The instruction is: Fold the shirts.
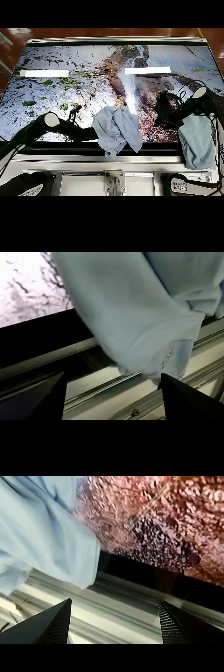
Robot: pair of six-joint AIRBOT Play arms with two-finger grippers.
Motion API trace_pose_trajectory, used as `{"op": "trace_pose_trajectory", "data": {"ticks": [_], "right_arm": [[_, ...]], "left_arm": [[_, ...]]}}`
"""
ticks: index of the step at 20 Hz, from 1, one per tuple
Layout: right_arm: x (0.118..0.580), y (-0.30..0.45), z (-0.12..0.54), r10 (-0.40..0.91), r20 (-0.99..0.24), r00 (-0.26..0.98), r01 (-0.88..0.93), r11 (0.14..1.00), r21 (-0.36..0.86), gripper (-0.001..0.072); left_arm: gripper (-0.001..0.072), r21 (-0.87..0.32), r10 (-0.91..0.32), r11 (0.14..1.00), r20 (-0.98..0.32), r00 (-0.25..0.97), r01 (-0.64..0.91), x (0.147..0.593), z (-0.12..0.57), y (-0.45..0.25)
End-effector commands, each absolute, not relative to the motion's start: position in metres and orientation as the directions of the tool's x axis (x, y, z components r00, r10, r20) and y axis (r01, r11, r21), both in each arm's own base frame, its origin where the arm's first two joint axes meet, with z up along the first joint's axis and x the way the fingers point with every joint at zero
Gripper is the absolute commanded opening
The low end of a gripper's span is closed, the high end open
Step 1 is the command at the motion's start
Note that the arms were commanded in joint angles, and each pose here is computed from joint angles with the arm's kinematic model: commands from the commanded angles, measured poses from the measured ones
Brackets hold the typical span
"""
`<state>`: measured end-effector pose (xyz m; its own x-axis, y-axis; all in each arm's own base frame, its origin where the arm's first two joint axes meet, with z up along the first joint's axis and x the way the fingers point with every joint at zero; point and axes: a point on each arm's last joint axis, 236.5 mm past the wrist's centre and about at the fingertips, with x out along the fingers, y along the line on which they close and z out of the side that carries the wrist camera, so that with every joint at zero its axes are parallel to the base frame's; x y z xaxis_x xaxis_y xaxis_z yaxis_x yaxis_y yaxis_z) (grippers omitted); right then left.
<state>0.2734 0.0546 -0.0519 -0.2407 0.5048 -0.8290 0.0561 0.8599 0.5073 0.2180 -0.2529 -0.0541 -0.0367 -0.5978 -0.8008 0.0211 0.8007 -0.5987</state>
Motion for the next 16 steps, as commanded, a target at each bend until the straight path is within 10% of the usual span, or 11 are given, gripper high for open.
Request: {"op": "trace_pose_trajectory", "data": {"ticks": [1,4,8,13,16], "right_arm": [[0.249,0.064,-0.075,0.532,-0.797,-0.285,0.098,0.844,0.528,0.0674],[0.243,0.077,-0.088,0.538,-0.794,-0.282,0.103,0.840,0.533,0.0675],[0.243,0.106,-0.096,0.590,-0.768,-0.250,0.129,0.806,0.577,0.0675],[0.234,0.145,-0.119,0.558,-0.795,-0.239,0.088,0.828,0.554,0.0673],[0.234,0.156,-0.122,0.541,-0.808,-0.233,0.095,0.839,0.535,0.0372]], "left_arm": [[0.0712,-0.649,-0.653,0.753,-0.758,0.008,-0.108,0.216,-0.086,-0.284],[0.0651,-0.634,-0.641,0.760,-0.767,-0.005,-0.145,0.211,-0.106,-0.295],[0.0080,-0.649,-0.651,0.751,-0.758,0.023,-0.119,0.221,-0.103,-0.299],[0.0036,-0.675,-0.674,0.738,-0.738,0.012,-0.020,0.228,-0.085,-0.307],[0.0035,-0.648,-0.648,0.762,-0.762,0.014,0.023,0.230,-0.083,-0.293]]}}
